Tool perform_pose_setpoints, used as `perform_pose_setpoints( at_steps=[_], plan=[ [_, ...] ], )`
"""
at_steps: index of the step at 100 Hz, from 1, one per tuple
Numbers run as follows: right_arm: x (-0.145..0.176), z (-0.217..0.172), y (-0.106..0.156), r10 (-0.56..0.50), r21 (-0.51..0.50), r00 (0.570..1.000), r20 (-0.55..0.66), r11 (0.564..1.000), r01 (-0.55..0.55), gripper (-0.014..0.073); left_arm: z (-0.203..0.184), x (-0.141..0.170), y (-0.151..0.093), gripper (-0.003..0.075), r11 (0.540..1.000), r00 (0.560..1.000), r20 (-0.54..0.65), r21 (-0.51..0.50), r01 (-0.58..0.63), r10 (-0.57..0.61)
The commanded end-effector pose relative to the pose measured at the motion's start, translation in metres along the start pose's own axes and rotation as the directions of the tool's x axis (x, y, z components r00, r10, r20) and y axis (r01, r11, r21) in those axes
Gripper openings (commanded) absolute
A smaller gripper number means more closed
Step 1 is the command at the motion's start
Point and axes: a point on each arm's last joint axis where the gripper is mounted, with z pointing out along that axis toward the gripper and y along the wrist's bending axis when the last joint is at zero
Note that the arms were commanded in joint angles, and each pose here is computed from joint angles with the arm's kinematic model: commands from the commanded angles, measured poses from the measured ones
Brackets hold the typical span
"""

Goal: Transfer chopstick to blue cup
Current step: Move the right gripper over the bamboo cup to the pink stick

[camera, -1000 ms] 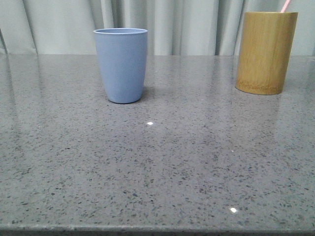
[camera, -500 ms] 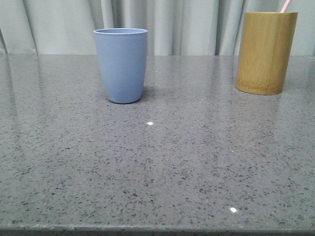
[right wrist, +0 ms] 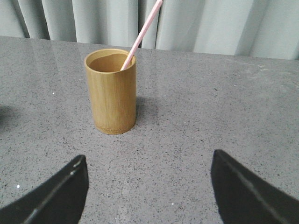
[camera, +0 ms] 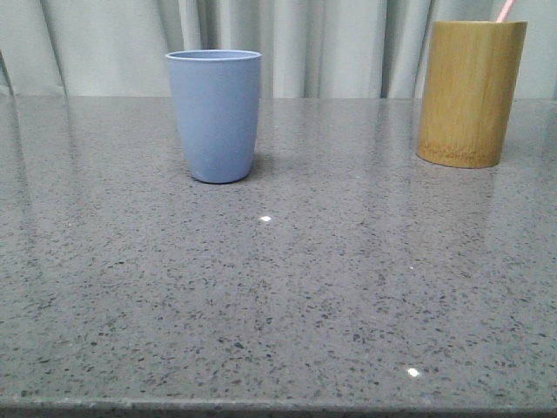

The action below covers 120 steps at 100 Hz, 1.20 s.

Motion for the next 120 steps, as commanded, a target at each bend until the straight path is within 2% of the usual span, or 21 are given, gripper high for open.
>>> perform_pose_setpoints(
  at_steps=[1,33,54,82,120],
  plan=[
    [-0.018,0.003,0.001,-0.003,-0.001,0.994,0.107,1.000,0.003,0.0552,-0.004,-0.013,-0.002,0.0547,1.000,0.996,0.089,0.022,-0.006,0.004],
    [-0.042,0.052,0.004,0.011,-0.022,0.976,0.219,1.000,-0.006,0.0552,-0.004,-0.013,-0.002,0.0547,1.000,0.996,0.089,0.022,-0.006,0.004],
    [-0.052,0.098,0.006,0.124,-0.060,0.958,0.258,0.992,-0.113,0.0552,-0.004,-0.013,-0.002,0.0547,1.000,0.996,0.089,0.022,-0.006,0.004],
    [-0.080,0.151,0.007,0.147,-0.056,0.963,0.225,0.989,-0.138,0.0552,-0.004,-0.013,-0.002,0.0547,1.000,0.996,0.089,0.022,-0.006,0.004],
    [-0.093,0.209,0.007,0.217,-0.055,0.947,0.235,0.976,-0.210,0.0552,-0.004,-0.013,-0.002,0.0547,1.000,0.996,0.087,0.021,-0.006,0.004]
  ],
)
